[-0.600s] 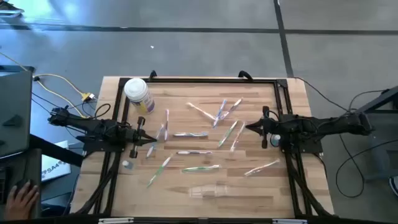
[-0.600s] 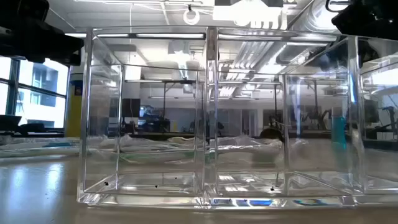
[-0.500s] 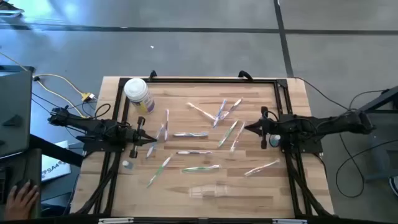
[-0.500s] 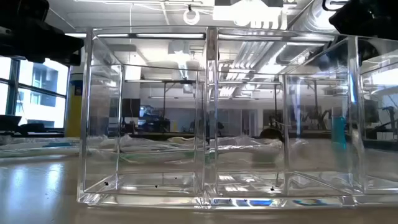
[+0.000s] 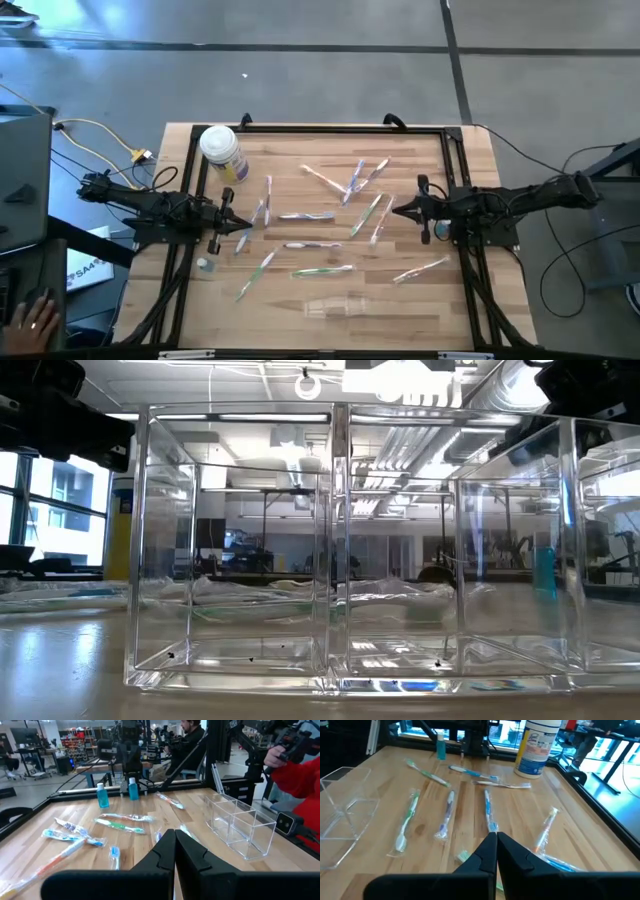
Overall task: Pick & Place toothbrushing station
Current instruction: Put the right orange toothbrush into the transparent bin
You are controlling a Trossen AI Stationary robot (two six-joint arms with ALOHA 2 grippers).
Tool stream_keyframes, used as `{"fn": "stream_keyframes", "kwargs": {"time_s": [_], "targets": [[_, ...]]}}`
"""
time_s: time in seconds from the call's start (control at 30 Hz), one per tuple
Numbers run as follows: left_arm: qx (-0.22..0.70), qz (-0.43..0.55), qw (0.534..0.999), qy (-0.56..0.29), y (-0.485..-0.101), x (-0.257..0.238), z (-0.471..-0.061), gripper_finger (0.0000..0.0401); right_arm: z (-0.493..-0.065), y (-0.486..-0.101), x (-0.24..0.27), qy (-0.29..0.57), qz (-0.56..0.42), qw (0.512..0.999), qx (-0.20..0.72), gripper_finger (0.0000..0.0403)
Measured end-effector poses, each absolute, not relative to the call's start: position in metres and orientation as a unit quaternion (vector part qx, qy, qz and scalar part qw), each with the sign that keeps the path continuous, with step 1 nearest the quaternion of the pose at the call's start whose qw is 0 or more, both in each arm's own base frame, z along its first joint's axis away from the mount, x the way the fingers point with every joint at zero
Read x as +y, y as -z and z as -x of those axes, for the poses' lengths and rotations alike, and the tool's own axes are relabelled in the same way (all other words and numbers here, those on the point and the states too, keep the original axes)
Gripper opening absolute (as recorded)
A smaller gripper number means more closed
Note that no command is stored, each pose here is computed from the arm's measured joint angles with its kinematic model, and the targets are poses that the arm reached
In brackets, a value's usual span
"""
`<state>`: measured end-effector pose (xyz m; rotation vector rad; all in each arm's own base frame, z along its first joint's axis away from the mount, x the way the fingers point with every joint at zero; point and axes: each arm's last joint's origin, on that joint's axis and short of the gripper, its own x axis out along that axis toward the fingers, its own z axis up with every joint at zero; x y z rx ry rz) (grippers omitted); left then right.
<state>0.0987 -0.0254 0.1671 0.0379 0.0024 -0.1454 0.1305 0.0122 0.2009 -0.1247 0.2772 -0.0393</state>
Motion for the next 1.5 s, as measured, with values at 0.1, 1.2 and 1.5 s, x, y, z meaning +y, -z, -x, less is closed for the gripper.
{"fn": "stream_keyframes", "kwargs": {"time_s": [0.1,1.2,1.5], "targets": [[0.001,-0.019,0.997,0.073,-0.167,-0.025,-0.099,0.0000,-0.132,-0.203,0.012,0.026,0.064,0.988,0.141,0.0002],[-0.035,-0.030,0.996,0.072,-0.174,-0.025,-0.098,0.0077,-0.190,-0.170,0.021,0.019,0.154,0.900,0.407,0.0170],[-0.033,-0.030,0.996,0.072,-0.174,-0.025,-0.098,0.0077,-0.200,-0.170,0.023,0.016,0.131,0.905,0.405,0.0193]]}}
